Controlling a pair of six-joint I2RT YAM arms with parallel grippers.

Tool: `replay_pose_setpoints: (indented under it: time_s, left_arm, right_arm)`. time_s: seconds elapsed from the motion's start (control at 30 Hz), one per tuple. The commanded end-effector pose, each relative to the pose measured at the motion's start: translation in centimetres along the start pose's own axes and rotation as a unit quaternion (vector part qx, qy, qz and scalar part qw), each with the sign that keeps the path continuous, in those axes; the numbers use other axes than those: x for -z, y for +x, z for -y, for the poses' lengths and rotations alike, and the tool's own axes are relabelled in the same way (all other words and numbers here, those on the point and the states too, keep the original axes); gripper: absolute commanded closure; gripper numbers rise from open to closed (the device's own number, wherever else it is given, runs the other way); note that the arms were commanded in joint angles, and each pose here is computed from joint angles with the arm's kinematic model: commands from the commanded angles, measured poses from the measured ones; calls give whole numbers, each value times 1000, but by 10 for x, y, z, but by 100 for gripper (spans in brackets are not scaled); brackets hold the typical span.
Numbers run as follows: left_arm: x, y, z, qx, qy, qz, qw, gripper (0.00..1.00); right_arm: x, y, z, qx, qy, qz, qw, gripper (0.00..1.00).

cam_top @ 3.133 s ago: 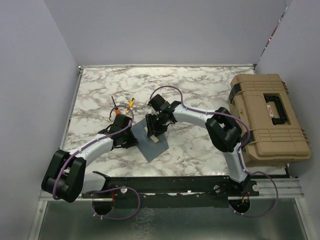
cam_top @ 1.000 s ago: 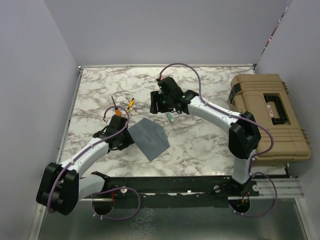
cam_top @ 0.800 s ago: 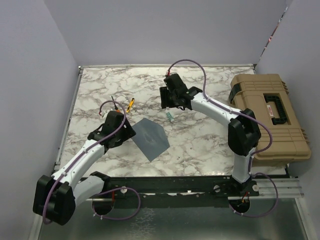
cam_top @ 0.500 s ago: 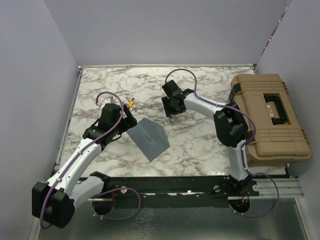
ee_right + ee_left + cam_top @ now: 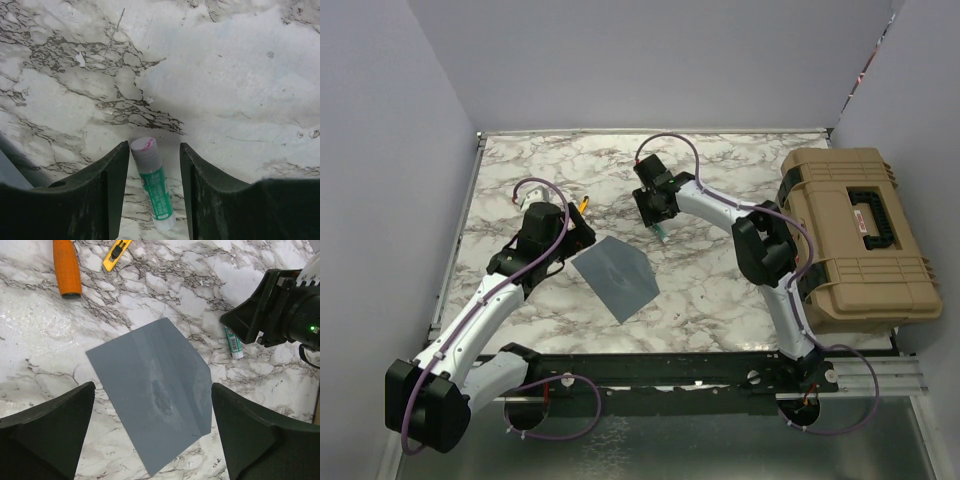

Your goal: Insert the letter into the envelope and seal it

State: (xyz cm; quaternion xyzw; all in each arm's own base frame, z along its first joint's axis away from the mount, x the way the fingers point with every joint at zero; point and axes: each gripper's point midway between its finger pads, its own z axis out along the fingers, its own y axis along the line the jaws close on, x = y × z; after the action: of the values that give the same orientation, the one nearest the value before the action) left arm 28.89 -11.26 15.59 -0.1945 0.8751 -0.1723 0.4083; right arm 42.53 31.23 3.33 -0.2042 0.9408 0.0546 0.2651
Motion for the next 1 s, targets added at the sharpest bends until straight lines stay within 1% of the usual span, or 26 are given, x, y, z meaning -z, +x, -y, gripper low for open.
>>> replay_pose_setpoints:
  time_s: [0.0, 0.07, 0.2, 0.27, 0.4, 0.5, 0.63, 0.73, 0.83, 0.87, 0.9, 0.97]
  left_arm:
    - [5, -11, 8, -4, 21, 15, 1000, 1]
    - [9, -11, 10, -4, 28, 17, 999, 1]
    - [14, -10, 13, -5, 42, 17, 999, 1]
    - [16, -9, 17, -5, 52, 13, 999, 1]
    - [18, -8, 38, -7, 100, -5, 995, 1]
    - [21, -4, 68, -9, 172, -29, 985, 1]
    - [28, 0, 112, -4, 282, -64, 957, 1]
    - [34, -14, 138, 3, 339, -51, 940, 1]
    - [42, -28, 161, 10, 386, -41, 921, 1]
    - [46, -30, 170, 15, 408, -45, 912, 1]
    - [53, -31, 181, 19, 443, -52, 895, 1]
    - [71, -28, 199, 26, 513, -73, 855, 1]
  right_arm:
    - [-10, 6, -7, 7, -12, -20, 1000, 54]
    - [-11, 7, -8, 3, -13, -25, 1000, 60]
    - [-7, 9, -5, -16, -2, -31, 999, 75]
    - [2, 2, -4, -29, 0, -15, 999, 78]
    - [41, -34, -6, -68, -17, 65, 995, 81]
    - [86, -67, -14, -110, -57, 133, 983, 81]
    - [146, -97, -30, -177, -132, 206, 953, 81]
    - [191, -110, -44, -217, -199, 241, 925, 81]
    - [220, -114, -51, -246, -241, 255, 903, 81]
    - [228, -113, -54, -258, -254, 254, 897, 81]
    - [234, -113, -57, -264, -268, 255, 891, 81]
    - [243, -112, -66, -259, -300, 255, 882, 80]
